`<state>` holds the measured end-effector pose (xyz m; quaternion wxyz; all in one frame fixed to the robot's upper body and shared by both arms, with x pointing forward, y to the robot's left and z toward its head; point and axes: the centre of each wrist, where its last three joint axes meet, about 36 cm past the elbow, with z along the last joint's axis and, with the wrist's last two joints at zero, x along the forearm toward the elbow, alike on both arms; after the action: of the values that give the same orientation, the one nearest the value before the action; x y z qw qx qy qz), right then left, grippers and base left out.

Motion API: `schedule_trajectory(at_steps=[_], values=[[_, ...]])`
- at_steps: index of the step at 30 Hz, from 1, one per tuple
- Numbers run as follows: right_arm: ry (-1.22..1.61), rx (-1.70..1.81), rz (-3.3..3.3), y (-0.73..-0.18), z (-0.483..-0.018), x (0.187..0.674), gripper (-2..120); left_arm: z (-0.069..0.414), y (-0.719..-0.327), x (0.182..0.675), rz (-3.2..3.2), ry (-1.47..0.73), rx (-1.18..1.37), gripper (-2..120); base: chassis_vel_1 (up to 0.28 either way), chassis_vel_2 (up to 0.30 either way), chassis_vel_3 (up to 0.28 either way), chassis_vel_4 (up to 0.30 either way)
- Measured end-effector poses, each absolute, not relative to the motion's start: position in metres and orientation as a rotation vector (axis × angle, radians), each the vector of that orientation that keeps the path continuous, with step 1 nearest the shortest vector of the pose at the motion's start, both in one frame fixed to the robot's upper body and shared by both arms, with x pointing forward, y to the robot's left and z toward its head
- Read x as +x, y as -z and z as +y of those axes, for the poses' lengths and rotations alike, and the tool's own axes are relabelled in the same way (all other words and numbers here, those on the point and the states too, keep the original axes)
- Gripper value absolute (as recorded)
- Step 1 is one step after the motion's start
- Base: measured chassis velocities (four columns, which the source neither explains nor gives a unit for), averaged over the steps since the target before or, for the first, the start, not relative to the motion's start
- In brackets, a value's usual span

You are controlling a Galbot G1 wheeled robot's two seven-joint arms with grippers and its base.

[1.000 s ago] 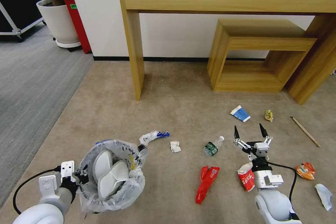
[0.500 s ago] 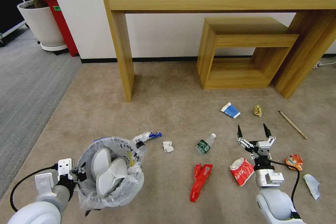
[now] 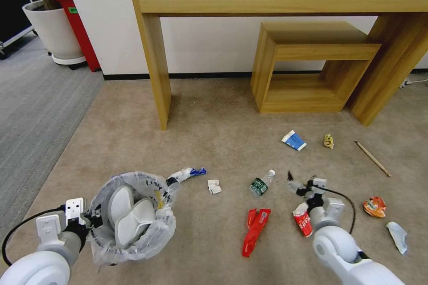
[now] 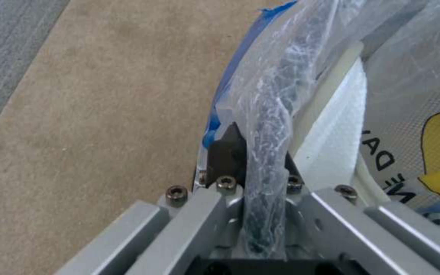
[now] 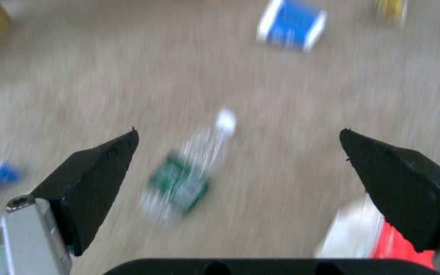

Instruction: Pick up the trash bin and place the garbage on the floor into it.

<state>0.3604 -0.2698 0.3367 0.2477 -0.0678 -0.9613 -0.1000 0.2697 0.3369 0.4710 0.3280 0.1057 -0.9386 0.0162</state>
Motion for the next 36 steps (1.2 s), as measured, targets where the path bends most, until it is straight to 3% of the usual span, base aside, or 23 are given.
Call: schedule_trajectory(at_steps=[8,20,36], values=[[0.212,-0.210,-2.404,-0.363,-0.252,0.347,100,0.338,-0.456,0.269,-2.428,-0.016,0.308,0,0.000,0.000,0.000,0.000],[0.120,-0.079,-2.307,-0.372,-0.274,0.360,100,0.343,-0.439,0.266,-2.395,-0.005,0.347,0,0.000,0.000,0.000,0.000],[0.095,-0.018,-2.232,-0.341,-0.250,0.372,100,0.341,-0.434,0.262,-2.380,-0.001,0.362,0,0.000,0.000,0.000,0.000]])
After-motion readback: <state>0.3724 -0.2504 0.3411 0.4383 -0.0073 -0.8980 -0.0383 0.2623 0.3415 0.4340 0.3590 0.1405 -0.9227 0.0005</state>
